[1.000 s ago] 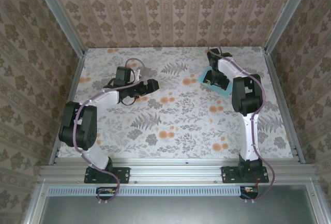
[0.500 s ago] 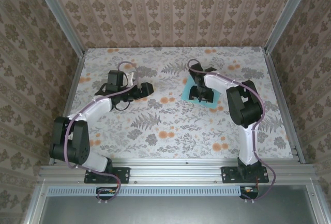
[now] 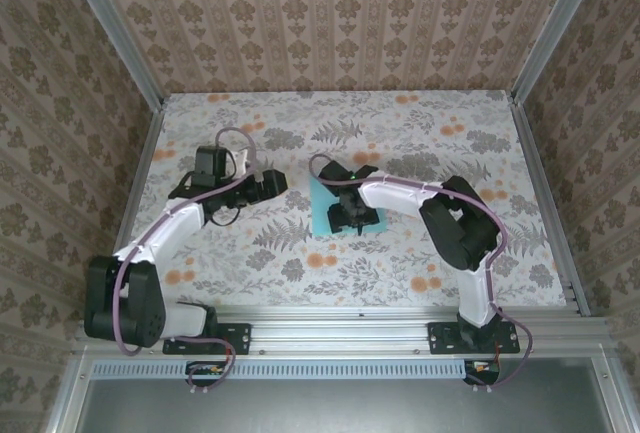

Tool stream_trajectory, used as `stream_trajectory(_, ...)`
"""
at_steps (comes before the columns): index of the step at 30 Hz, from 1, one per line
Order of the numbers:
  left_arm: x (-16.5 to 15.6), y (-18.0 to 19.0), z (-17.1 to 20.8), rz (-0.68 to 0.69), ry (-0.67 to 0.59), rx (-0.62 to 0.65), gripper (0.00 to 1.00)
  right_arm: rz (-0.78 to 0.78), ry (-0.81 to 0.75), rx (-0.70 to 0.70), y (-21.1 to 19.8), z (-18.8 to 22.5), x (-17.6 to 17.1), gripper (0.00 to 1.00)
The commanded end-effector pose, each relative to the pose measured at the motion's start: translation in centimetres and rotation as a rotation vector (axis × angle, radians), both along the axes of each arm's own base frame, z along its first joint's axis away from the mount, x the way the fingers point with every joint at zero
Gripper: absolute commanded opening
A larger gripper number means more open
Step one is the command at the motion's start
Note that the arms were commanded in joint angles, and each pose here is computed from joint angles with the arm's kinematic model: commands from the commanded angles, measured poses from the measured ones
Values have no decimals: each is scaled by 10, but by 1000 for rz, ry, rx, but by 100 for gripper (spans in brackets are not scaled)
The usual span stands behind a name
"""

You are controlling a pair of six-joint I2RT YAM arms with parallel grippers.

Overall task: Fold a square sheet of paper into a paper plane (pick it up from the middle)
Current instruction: Move the square sheet of paper to the center of the table.

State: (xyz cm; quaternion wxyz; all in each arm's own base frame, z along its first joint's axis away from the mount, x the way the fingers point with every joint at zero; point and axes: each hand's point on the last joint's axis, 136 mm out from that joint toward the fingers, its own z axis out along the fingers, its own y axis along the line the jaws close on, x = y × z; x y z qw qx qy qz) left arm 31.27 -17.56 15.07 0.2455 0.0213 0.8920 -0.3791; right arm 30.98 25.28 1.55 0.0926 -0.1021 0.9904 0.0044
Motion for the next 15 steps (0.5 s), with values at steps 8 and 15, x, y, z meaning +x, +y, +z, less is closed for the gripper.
stream_trajectory(8,-23,13,-4,4,17,16,100,68,-39,-26,16,27,-29,80)
stream_trajectory(15,-27,18,-3,19,15,14,100,-51,-134,37,16,69,-7,89)
